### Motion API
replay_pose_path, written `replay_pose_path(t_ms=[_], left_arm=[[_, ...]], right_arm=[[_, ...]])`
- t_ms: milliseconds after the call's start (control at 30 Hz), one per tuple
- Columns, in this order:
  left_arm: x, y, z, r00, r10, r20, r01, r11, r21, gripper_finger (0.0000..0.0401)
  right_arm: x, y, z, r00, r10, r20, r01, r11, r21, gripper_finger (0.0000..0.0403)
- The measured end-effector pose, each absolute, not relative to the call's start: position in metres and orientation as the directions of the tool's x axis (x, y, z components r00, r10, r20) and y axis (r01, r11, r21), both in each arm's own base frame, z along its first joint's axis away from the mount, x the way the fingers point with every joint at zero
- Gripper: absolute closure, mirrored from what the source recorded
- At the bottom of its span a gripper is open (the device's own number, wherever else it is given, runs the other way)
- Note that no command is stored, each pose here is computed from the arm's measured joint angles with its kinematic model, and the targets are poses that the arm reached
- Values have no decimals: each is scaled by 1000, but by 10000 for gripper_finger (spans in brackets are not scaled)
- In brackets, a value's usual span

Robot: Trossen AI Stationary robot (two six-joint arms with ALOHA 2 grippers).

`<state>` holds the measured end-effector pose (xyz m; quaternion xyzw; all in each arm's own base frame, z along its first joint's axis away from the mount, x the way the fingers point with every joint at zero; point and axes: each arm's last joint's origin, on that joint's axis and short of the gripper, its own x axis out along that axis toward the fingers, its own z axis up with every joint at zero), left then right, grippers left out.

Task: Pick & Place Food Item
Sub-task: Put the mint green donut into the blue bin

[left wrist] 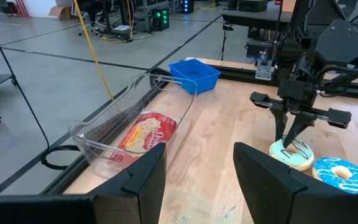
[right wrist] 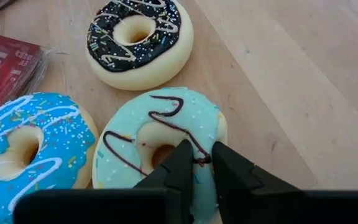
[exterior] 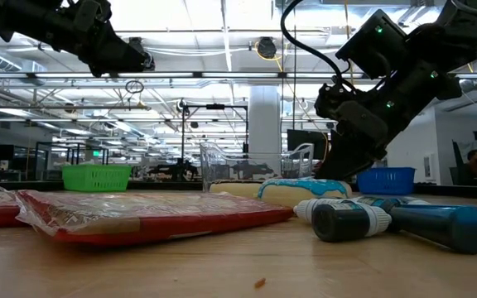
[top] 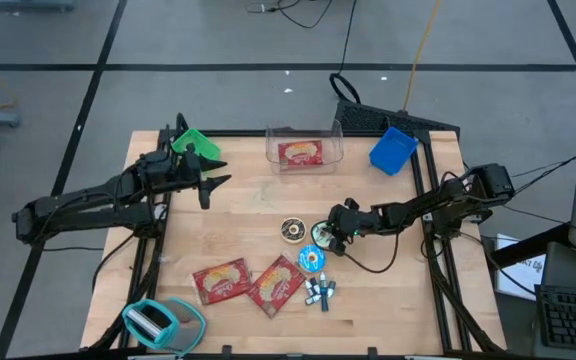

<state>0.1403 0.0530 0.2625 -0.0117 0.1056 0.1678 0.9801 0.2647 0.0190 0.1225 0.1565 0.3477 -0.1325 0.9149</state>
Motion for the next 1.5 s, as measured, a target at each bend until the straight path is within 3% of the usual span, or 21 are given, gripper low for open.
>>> replay_pose_path(t_ms=[433, 1033, 1500], left_arm=[[140, 53, 263, 921, 326, -211, -331, 943, 13, 215], [140, 53, 263, 922, 327, -207, -331, 943, 16, 215], [140, 53, 263, 922, 327, -207, -331, 943, 16, 215]], right_arm=[[271, 20, 146, 839, -94, -535, 247, 943, 222, 366], [255, 18, 209, 955, -92, -283, 158, 963, 220, 367], [252, 14, 218, 965, -106, -241, 149, 975, 168, 367]])
